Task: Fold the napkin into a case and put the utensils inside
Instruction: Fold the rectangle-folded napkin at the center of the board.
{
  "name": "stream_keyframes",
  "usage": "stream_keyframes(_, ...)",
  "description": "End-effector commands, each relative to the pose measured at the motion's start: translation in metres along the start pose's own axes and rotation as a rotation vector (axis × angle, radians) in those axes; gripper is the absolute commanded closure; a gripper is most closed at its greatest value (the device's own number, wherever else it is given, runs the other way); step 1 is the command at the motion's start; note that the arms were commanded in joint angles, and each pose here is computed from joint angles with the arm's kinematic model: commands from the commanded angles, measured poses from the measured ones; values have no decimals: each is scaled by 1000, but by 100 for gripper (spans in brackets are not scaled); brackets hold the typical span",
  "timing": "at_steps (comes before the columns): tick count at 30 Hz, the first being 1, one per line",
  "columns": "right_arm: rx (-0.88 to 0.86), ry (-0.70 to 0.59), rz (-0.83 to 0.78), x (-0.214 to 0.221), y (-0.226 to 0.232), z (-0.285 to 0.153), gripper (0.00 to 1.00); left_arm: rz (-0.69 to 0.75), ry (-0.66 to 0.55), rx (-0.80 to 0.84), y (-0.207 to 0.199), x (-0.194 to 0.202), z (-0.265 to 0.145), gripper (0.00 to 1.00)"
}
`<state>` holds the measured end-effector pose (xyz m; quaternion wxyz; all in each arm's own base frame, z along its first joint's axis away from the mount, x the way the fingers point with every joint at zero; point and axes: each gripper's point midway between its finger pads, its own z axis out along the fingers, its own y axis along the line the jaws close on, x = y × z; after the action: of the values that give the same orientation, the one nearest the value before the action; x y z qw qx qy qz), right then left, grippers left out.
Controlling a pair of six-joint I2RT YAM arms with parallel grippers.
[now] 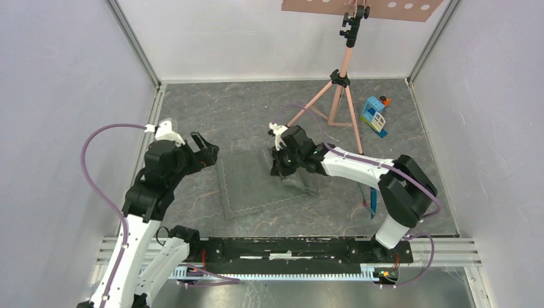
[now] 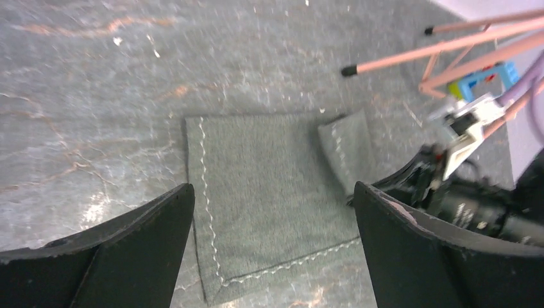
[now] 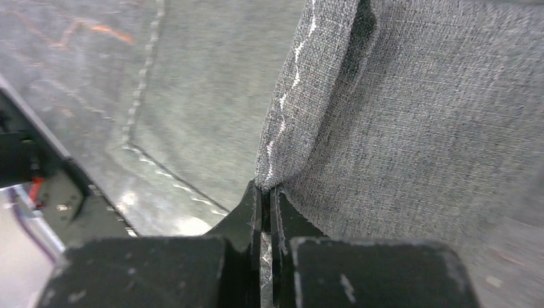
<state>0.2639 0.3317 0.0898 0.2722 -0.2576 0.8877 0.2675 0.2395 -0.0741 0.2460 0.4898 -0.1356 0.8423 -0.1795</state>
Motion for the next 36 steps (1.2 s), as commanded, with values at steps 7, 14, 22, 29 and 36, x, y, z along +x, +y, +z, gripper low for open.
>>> stream_keyframes(7,-234,-87,173,-26,88,31,99,68,-167,-139,28,-28,-21,0)
stream_keyframes(14,-221,-98,236,-34,99,51,100,98,-167,-154,34,-19,-17,0)
stream_keyframes(22,-232,-92,259,-45,112,67,100,107,-174,-150,34,-17,-18,0)
stream_keyframes(29,-239,-81,260,-44,120,77,99,118,-175,-151,34,-17,-19,0)
stream_keyframes(36,-242,-75,268,-41,120,83,100,122,-170,-148,33,-16,-18,0)
